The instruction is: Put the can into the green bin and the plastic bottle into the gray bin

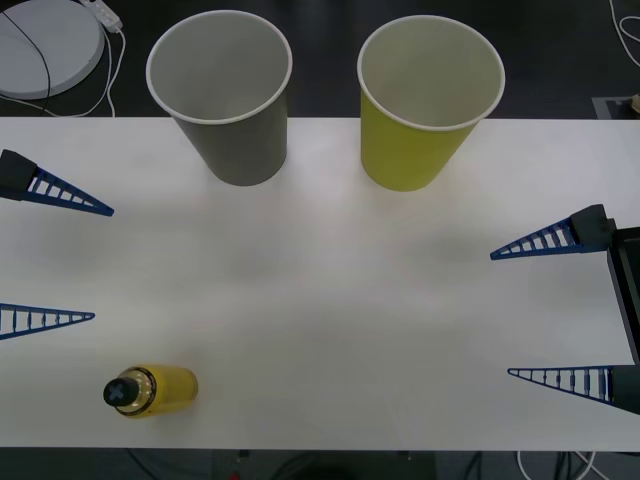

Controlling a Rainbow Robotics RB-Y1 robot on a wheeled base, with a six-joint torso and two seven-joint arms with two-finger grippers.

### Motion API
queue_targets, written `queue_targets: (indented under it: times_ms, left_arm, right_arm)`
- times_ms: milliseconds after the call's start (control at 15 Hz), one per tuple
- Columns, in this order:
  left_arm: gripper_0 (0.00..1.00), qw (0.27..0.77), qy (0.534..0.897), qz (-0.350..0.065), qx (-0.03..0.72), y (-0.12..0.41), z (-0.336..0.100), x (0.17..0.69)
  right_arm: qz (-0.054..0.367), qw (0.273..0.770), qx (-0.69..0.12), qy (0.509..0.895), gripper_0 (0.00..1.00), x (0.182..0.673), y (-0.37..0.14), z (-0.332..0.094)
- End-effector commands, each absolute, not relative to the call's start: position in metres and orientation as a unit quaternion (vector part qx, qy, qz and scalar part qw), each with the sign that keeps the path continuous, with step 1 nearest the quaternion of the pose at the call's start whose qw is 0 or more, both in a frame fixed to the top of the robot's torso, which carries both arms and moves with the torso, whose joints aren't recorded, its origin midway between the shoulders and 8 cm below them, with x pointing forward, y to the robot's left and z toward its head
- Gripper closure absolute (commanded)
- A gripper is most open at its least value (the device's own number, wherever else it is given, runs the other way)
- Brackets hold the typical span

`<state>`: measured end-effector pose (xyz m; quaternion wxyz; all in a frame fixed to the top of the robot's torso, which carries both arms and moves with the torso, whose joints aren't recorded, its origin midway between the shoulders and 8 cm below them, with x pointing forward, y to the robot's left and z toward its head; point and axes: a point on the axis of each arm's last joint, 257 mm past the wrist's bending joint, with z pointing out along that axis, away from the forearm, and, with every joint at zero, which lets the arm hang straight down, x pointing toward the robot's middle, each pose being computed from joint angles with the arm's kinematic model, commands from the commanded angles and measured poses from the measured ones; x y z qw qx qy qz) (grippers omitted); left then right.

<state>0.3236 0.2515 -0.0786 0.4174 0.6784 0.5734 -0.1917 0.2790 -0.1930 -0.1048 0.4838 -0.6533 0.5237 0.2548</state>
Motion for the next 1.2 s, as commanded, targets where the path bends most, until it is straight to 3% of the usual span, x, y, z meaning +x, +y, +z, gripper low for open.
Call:
queue_targets:
  times_ms: [67,867,1200]
  left_arm:
    - [0.00,0.417,0.573,-0.192,0.678,0.252,-0.079,0.324]
    - [0.00,0.421,0.586,-0.205,0.661,0.266,-0.089,0.325]
    - [0.00,0.414,0.568,-0.210,0.680,0.290,-0.099,0.317]
  right_arm:
    - [0.255,0.484,-0.653,0.524,0.00,0.279,-0.193,-0.105]
    - [0.255,0.484,-0.653,0.524,0.00,0.279,-0.193,-0.105]
    - [0.255,0.484,-0.653,0.524,0.00,0.279,-0.193,-0.105]
